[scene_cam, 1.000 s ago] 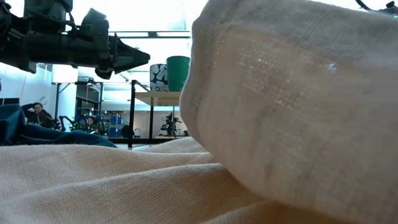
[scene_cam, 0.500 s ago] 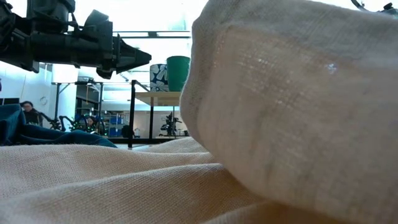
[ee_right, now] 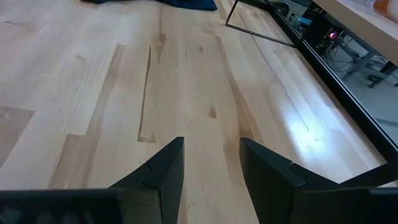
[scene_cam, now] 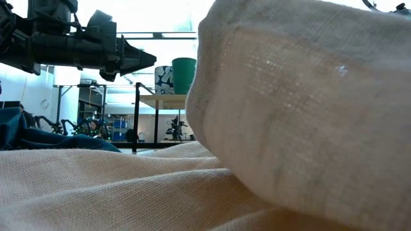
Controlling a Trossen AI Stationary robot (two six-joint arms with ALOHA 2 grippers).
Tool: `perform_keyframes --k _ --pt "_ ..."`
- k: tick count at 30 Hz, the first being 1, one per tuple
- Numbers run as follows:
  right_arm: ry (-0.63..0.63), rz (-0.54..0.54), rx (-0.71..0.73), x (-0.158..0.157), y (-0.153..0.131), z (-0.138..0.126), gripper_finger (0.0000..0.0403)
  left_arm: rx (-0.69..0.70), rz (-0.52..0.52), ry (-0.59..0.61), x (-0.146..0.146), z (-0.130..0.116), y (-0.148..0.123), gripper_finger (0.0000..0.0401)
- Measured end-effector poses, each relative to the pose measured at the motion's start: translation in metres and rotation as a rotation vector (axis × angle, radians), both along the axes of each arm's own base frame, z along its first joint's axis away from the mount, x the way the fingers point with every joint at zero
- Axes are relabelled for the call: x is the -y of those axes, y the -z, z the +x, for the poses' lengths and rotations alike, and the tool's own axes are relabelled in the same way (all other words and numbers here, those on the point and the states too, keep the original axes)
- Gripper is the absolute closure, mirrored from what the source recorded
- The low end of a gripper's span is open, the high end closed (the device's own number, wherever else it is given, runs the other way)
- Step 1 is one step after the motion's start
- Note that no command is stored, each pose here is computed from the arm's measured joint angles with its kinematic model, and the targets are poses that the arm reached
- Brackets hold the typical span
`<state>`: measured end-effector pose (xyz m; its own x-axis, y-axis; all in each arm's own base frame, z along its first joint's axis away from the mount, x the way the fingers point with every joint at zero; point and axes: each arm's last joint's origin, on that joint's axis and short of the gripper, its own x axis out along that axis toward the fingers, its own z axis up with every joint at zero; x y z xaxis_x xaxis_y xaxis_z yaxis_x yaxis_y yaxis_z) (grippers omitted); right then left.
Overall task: Stack small to large cups/mugs on shelf
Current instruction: Return to Home Position
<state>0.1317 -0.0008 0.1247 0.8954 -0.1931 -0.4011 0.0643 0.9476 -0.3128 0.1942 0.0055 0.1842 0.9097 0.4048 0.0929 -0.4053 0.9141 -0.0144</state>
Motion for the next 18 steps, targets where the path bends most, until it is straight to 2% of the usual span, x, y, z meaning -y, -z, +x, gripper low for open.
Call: perform_keyframes --k 18 --pt "0.0 0.0 -0.001 0.0 0.0001 0.0 0.0255 0.0 0.001 -0.005 -0.001 0.0 0.0 0.0294"
